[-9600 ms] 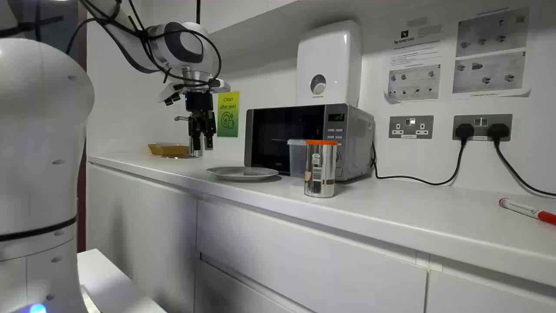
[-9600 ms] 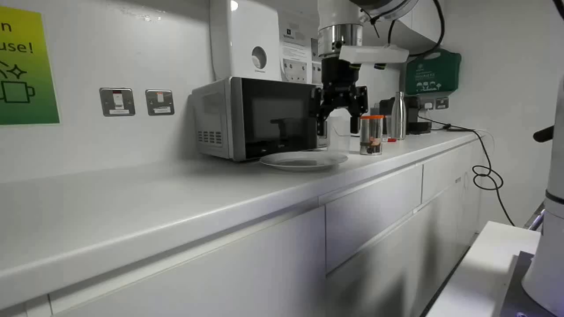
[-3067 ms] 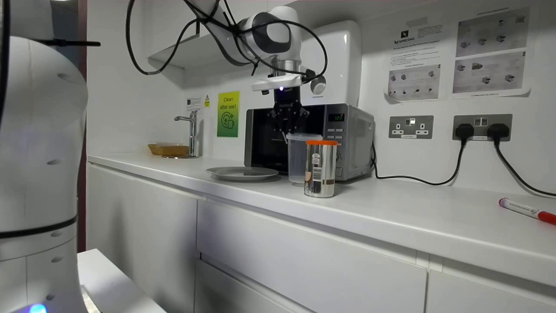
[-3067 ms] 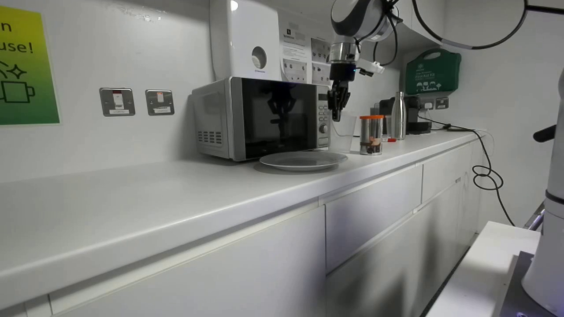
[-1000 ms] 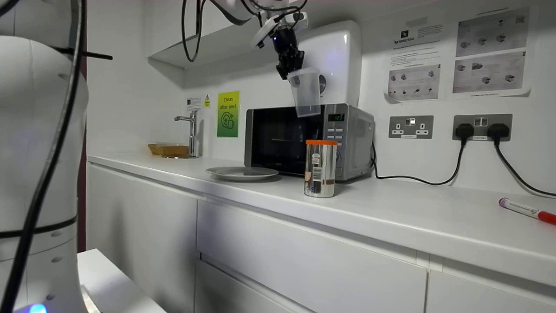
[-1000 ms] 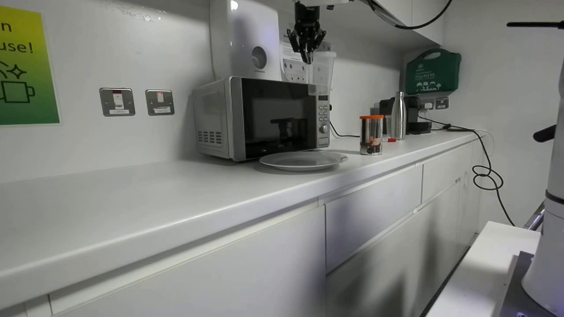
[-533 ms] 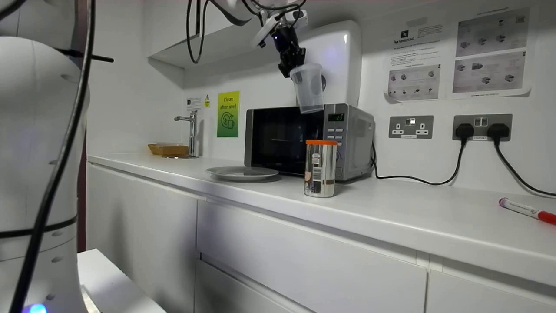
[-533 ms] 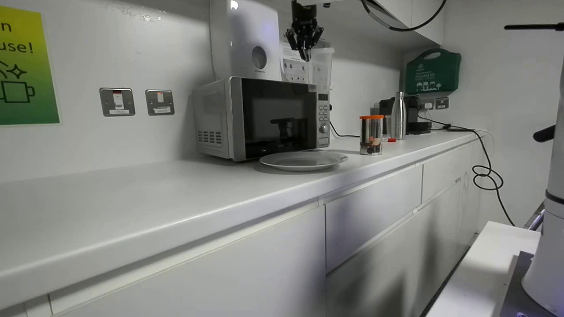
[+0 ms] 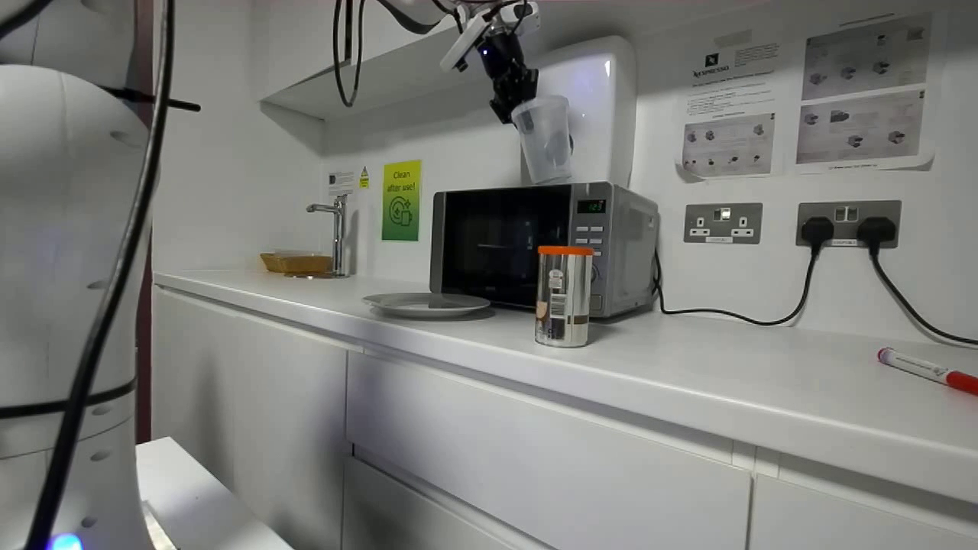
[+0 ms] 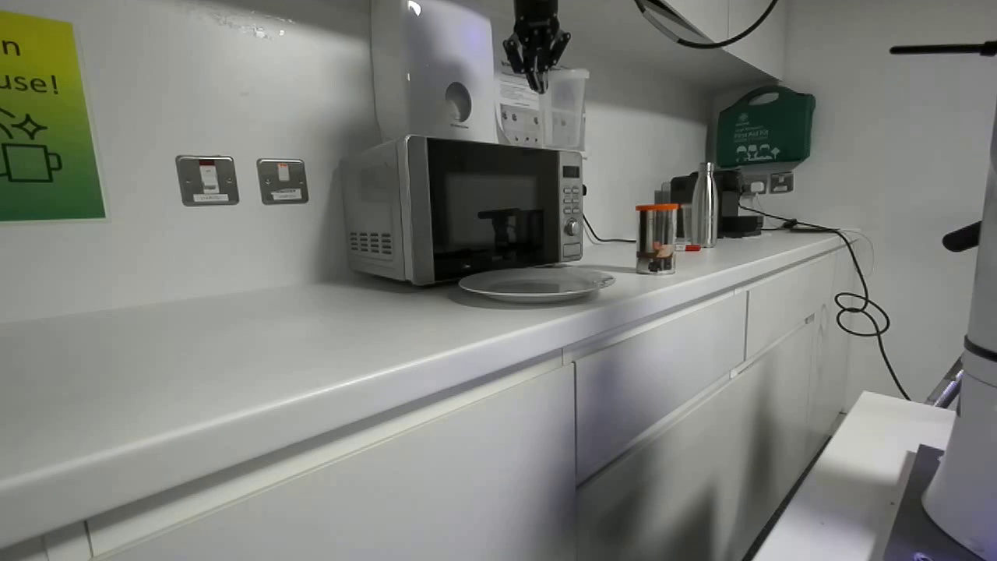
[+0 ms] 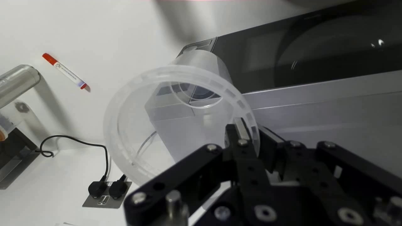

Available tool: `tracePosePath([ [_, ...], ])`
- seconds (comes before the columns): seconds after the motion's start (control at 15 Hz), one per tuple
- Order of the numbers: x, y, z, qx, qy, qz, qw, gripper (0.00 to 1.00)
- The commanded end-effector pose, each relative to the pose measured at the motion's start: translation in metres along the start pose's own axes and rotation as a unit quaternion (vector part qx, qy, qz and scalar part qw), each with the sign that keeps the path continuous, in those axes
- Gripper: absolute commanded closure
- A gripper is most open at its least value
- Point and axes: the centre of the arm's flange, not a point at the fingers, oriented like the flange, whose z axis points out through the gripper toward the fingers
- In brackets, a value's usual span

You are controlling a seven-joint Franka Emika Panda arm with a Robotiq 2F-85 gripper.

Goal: Put the colourless cup on top of the microwave

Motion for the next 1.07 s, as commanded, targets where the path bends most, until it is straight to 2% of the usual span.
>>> tracePosePath([
  [0.0, 0.021, -0.004, -0.021, -0.006, 0.018, 0.014, 0.9997, 0.98],
  [0.27, 0.027, -0.008, -0.028, 0.003, 0.025, 0.017, 0.9995, 0.98],
  [0.67, 0.029, -0.031, -0.004, 0.013, 0.006, 0.008, 0.9999, 0.98],
  [1.0, 0.029, -0.029, 0.001, 0.016, 0.005, 0.008, 0.9998, 0.98],
])
